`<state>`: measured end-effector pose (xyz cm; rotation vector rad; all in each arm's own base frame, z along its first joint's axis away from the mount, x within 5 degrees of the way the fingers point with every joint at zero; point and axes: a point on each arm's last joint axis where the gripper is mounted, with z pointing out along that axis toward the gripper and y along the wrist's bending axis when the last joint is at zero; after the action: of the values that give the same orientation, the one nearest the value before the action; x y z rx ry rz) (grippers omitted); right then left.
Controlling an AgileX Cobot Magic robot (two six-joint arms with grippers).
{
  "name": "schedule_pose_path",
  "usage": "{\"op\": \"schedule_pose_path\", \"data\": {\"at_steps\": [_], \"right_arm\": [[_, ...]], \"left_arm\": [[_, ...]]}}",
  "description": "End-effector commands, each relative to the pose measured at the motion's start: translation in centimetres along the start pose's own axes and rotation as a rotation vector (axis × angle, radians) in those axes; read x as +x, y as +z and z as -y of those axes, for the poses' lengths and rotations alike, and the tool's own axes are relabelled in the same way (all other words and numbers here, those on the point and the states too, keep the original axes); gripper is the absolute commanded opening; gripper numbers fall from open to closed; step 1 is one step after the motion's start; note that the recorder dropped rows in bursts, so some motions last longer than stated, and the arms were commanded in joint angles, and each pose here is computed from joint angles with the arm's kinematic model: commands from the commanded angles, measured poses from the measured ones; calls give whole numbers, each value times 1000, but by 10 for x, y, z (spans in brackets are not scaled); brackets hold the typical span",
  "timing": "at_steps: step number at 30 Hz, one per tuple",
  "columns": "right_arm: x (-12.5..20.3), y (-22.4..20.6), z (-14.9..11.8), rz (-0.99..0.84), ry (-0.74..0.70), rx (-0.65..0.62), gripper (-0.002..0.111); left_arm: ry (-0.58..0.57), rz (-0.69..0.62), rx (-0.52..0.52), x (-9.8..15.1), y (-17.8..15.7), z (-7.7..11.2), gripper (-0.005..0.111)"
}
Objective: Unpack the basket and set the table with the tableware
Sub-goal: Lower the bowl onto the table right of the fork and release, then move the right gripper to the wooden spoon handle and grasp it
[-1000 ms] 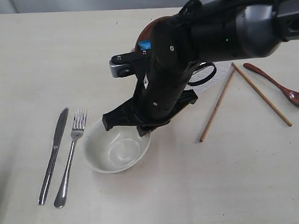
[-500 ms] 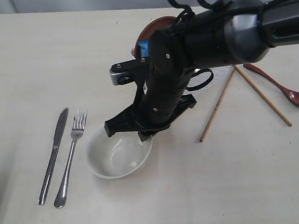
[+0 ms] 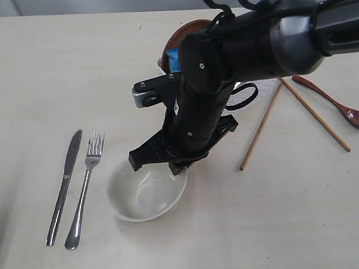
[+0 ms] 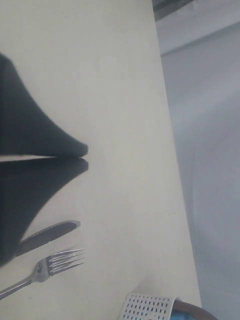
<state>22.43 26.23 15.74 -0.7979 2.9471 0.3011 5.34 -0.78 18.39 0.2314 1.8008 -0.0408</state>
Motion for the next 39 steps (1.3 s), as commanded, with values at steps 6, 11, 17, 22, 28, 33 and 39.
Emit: {"op": "schedule_pose_path", "data": {"at_steps": [6, 11, 17, 22, 28, 33, 39], "right_arm": [[0, 2, 5, -5, -39, 39, 42], [-1, 0, 7, 4, -43, 71, 42], [-4, -15, 7, 56, -60, 86, 42], [-8, -49, 13, 52, -66, 202, 42], [-5, -97, 62, 64, 90, 309, 42], [3, -127, 118, 66, 190, 332, 42], [15, -128, 175, 26, 287, 315, 42]], "left_arm": [[-2, 7, -2, 0, 0, 0, 0], [-2, 7, -2, 0, 0, 0, 0], [-2, 7, -2, 0, 0, 0, 0], [-2, 7, -2, 0, 0, 0, 0], [-2, 7, -2, 0, 0, 0, 0], [-2, 7, -2, 0, 0, 0, 0], [-2, 7, -2, 0, 0, 0, 0]]}}
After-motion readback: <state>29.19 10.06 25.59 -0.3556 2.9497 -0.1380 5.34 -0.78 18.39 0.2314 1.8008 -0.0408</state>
